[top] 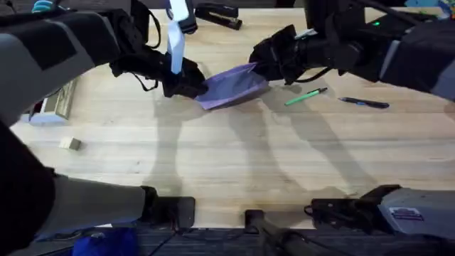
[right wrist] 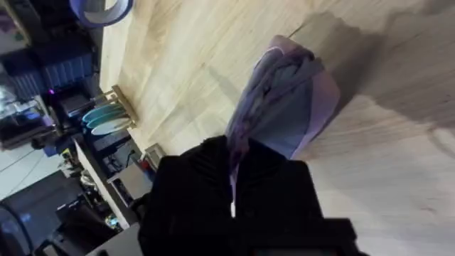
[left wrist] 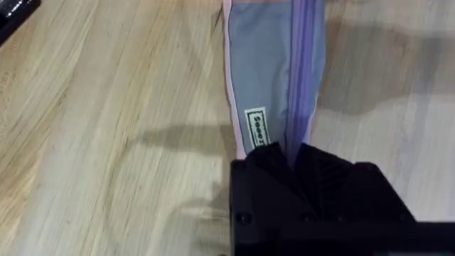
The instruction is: Unzip the bag, pick up the pens from the table one at a time and place them inside, then zip the bag closed.
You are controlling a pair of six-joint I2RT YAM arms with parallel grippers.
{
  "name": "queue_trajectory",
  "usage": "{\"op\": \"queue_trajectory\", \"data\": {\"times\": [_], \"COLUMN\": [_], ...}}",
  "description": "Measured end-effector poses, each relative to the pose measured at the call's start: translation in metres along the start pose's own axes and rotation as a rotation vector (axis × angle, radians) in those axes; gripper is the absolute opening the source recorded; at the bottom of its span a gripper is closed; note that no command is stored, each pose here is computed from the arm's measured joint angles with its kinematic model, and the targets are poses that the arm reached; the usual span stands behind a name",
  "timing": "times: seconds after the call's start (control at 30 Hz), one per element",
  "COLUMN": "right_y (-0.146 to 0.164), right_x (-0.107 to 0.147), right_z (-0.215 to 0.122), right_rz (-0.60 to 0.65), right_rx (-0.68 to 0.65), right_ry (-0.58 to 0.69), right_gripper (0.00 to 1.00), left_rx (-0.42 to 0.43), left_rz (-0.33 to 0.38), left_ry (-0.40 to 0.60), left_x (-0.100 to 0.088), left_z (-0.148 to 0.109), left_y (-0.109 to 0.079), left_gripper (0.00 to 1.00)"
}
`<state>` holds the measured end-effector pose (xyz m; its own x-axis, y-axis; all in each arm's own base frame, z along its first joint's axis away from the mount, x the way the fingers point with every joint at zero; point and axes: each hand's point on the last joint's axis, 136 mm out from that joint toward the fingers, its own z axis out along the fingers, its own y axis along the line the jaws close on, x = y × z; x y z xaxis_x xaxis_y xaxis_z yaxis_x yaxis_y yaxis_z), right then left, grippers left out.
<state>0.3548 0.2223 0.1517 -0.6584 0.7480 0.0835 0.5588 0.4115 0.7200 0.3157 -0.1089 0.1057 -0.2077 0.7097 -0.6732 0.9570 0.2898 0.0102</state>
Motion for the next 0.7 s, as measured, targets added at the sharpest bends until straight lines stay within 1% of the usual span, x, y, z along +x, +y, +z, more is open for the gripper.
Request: {"op": "queue_trajectory", "data": {"times": [0.27, 0.7], "right_y": [0.007, 0.008], "right_x": [0.005, 0.009], "right_z": [-0.011, -0.011], "right_rz": [-0.011, -0.013], "right_rx": [-0.032, -0.037], "right_ry": [0.014, 0.035], "right_gripper": [0.033, 0.033], "left_rx": [0.003, 0.003], "left_rz": [0.000, -0.001], "left_ry": [-0.009, -0.007], "left_x": [-0.001, -0.001], "left_z": [0.000, 0.000], "left_y": [-0.001, -0.001], "left_gripper": [0.041, 0.041]}}
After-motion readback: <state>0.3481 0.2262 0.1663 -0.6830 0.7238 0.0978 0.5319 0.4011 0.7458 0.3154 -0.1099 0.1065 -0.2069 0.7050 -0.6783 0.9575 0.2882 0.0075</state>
